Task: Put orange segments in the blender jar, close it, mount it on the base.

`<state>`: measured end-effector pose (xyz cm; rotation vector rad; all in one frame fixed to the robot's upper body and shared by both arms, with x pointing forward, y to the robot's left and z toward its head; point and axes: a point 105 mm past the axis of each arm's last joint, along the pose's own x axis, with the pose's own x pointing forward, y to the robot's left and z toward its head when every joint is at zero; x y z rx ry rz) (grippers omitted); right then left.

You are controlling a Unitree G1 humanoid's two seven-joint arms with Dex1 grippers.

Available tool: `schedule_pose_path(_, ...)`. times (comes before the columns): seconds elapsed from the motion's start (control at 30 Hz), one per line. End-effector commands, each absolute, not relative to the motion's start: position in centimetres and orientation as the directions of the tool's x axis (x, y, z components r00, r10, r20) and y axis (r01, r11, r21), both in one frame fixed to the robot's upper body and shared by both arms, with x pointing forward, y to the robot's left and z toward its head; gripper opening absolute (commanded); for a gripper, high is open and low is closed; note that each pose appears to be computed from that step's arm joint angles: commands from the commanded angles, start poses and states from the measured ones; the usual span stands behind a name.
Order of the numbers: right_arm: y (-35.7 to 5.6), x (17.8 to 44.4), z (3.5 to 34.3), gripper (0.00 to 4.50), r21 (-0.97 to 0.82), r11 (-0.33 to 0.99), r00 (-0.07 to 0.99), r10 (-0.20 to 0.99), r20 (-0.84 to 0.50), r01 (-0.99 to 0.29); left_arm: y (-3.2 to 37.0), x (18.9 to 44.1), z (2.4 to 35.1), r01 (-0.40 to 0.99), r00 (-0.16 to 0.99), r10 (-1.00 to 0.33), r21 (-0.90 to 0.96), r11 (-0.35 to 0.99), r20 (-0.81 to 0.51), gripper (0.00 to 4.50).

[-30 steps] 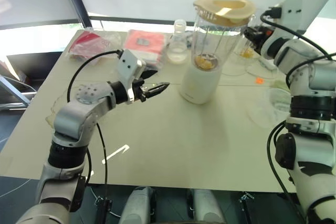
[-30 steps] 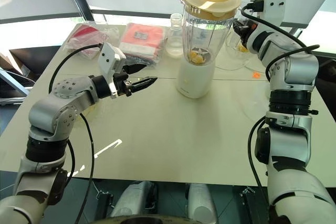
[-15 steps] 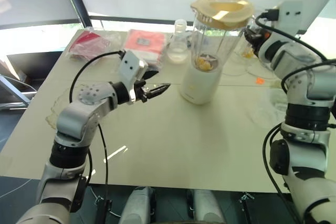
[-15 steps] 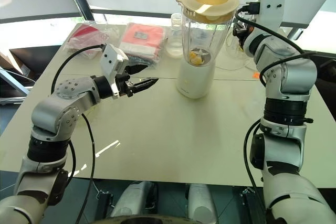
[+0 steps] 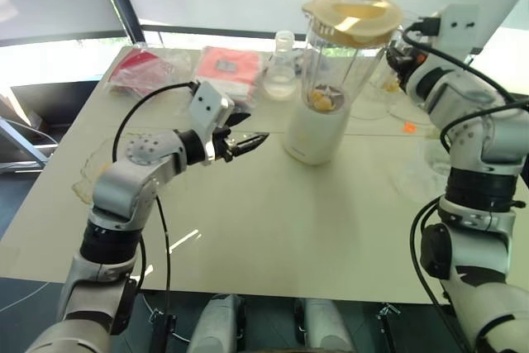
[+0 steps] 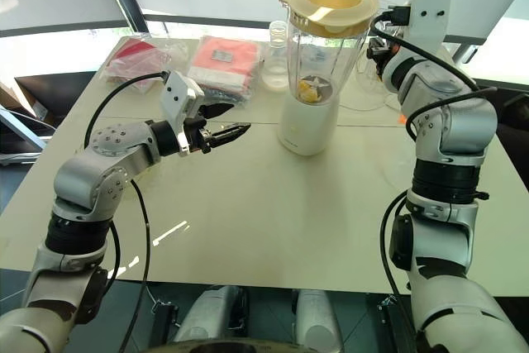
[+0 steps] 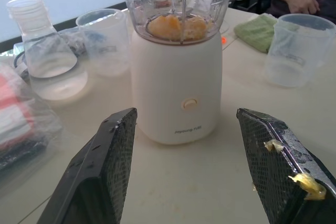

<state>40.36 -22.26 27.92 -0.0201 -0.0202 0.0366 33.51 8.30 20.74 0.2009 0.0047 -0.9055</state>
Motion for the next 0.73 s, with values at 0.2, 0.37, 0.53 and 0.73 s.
schedule_pose_path(0.2, -23.6, 40.6, 27.4, 4.35, -0.078, 0.997, 1.000, 0.009, -0.003, -0.009, 8.2, 33.1, 22.4, 0.810, 0.584, -0.812, 0.087, 0.581, -0.018, 3.18)
schedule_pose_path(0.37, -24.3, 38.4, 26.9, 4.48, -0.230, 0.973, 1.000, -0.010, -0.001, 0.009, 8.7, 33.1, 21.8, 0.804, 0.594, -0.805, 0.069, 0.591, -0.022, 3.18)
schedule_pose_path(0.53, -24.0, 34.4, 25.6, 4.48, -0.282, 0.959, 0.999, 0.027, -0.034, -0.036, 9.4, 32.7, 21.0, 0.801, 0.599, -0.800, 0.049, 0.597, -0.042, 3.18)
schedule_pose_path(0.73, -23.1, 28.8, 21.7, 4.48, -0.248, 0.942, 0.959, 0.172, -0.225, -0.227, 9.6, 32.0, 18.9, 0.813, 0.582, -0.808, 0.032, 0.582, -0.095, 3.18)
